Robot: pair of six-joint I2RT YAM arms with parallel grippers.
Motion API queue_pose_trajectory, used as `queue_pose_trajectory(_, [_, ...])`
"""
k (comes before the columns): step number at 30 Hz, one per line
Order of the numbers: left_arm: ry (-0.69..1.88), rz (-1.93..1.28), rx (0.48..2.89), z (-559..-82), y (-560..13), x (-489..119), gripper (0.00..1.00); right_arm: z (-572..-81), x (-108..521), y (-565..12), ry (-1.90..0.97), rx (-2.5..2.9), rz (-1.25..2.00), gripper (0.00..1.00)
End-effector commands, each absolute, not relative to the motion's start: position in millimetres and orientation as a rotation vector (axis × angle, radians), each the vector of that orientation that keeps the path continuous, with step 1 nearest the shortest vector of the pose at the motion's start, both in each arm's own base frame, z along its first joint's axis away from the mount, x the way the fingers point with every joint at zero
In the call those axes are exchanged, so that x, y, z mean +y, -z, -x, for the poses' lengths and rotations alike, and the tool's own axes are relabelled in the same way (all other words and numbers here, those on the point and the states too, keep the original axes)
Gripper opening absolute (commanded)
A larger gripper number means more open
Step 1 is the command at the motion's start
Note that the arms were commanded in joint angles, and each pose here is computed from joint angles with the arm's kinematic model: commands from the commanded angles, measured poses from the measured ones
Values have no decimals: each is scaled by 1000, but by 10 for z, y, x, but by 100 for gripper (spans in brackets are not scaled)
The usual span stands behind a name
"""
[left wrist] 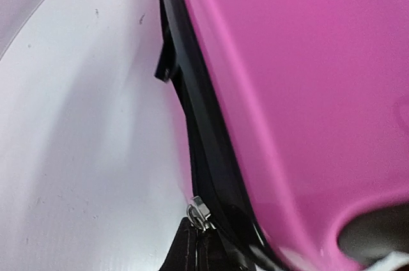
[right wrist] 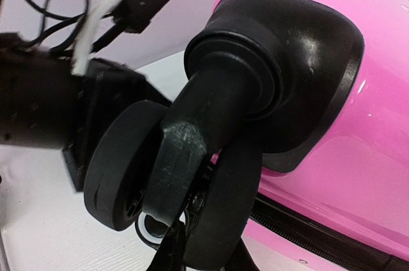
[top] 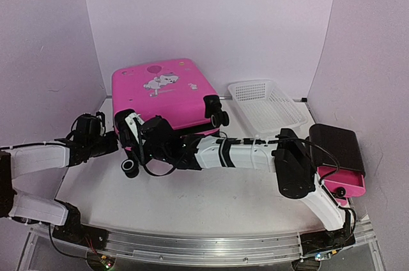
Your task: Open, take out, and arrange the luggage
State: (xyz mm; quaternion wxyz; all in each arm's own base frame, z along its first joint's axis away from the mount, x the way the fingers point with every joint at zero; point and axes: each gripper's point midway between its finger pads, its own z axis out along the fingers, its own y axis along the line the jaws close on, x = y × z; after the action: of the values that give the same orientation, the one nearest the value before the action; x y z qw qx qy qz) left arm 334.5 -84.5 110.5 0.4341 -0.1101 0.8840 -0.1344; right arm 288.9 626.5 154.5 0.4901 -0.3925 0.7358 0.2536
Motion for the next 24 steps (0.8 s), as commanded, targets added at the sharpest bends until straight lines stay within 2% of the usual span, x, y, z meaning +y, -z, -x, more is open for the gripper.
queue_pose_trajectory(1, [-4, 506, 2032, -3759, -1527, -96, 0, -2967, 6196, -2107, -708, 1701, 953, 0])
queue_pose_trajectory(5, [-32, 517, 2033, -3956, -1594, -32, 2, -2965, 6228, -2104, -743, 1721, 922, 0])
queue_pose_trajectory(6, [-30, 518, 2059, -3943, -1566, -40, 5, -2958, 6239, -2129, -755, 1723, 912, 0])
queue_pose_trajectory(8, [27, 514, 2083, -3882, -1555, -107, 18, -2971, 6215, -2143, -755, 1750, 890, 3])
queue_pose_trajectory(10, [95, 498, 2089, -3769, -1612, -177, 36, -2986, 6148, -2172, -739, 1784, 863, 19])
queue_pose_trajectory(12, [119, 515, 2122, -3606, -1659, -186, 51, -2979, 6026, -2215, -697, 1833, 859, 41])
queue_pose_trajectory(15, [173, 445, 2166, -3396, -1868, -276, 64, -2894, 5761, -2330, -648, 1879, 891, 63])
queue_pose_trajectory(17, [249, 372, 2186, -3277, -2049, -399, 66, -2826, 5506, -2379, -614, 1914, 916, 78])
queue_pose_trajectory(21, [486, 171, 2170, -3089, -2435, -777, 67, -2739, 4867, -2574, -550, 1963, 920, 97])
queue_pose_trajectory(24, [684, 27, 2135, -2986, -2731, -1088, 69, -2867, 4309, -2478, -517, 2089, 840, 98])
